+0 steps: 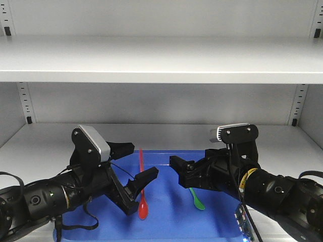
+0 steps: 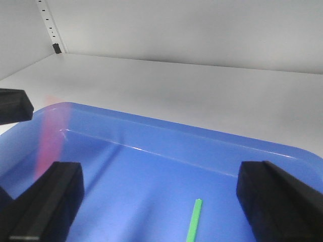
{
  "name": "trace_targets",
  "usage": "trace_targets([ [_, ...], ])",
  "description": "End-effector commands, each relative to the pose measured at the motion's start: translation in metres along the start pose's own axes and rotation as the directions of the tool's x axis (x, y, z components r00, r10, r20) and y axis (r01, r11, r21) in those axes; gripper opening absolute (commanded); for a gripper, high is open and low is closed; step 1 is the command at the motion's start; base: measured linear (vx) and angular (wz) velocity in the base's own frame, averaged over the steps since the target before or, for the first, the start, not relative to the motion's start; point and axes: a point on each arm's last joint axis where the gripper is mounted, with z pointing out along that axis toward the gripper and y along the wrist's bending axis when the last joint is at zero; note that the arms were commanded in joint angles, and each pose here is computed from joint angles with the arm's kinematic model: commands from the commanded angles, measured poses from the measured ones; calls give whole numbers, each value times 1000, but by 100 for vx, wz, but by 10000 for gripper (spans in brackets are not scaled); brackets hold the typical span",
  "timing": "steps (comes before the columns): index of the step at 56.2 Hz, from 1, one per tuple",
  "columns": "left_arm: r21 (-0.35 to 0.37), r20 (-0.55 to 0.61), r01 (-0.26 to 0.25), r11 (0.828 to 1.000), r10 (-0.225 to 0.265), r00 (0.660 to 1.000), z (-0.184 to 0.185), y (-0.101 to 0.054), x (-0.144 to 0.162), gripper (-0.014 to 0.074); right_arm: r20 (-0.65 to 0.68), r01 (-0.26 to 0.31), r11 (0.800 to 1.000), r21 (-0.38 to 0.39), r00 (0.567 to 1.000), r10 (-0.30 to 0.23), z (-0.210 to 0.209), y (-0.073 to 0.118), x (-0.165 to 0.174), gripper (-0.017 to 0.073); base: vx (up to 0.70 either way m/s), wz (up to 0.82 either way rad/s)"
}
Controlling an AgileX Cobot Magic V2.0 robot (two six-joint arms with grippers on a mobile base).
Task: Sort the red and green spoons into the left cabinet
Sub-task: 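Lower both grippers over the blue tray, then open left gripper to drop red spoon into tray, withdraw left arm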
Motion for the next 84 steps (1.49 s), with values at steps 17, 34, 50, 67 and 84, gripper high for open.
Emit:
trace_targets([
  [17, 58, 262, 660, 749, -649, 714, -7, 14, -42, 448, 120, 16, 999, -46, 993, -11, -8, 7, -26, 596, 0, 0],
  [34, 60, 260, 666, 744, -655, 709, -7, 13, -41, 392, 117, 17, 999, -46, 993, -12, -8, 7, -25, 557, 0, 0],
  [50, 60, 260, 666, 744, -655, 709, -7, 13, -41, 386, 117, 17, 999, -46, 993, -12, -8, 7, -25, 545, 0, 0],
  [67, -77, 230, 693, 716, -664, 712, -34, 6, -48, 298, 117, 17, 999, -46, 993, -12, -8, 7, -25, 545, 0, 0],
  [84, -393, 218, 587, 708, -548, 807, -150, -27, -29, -9, 117, 17, 999, -46, 993, -12, -8, 7, -25, 545, 0, 0],
])
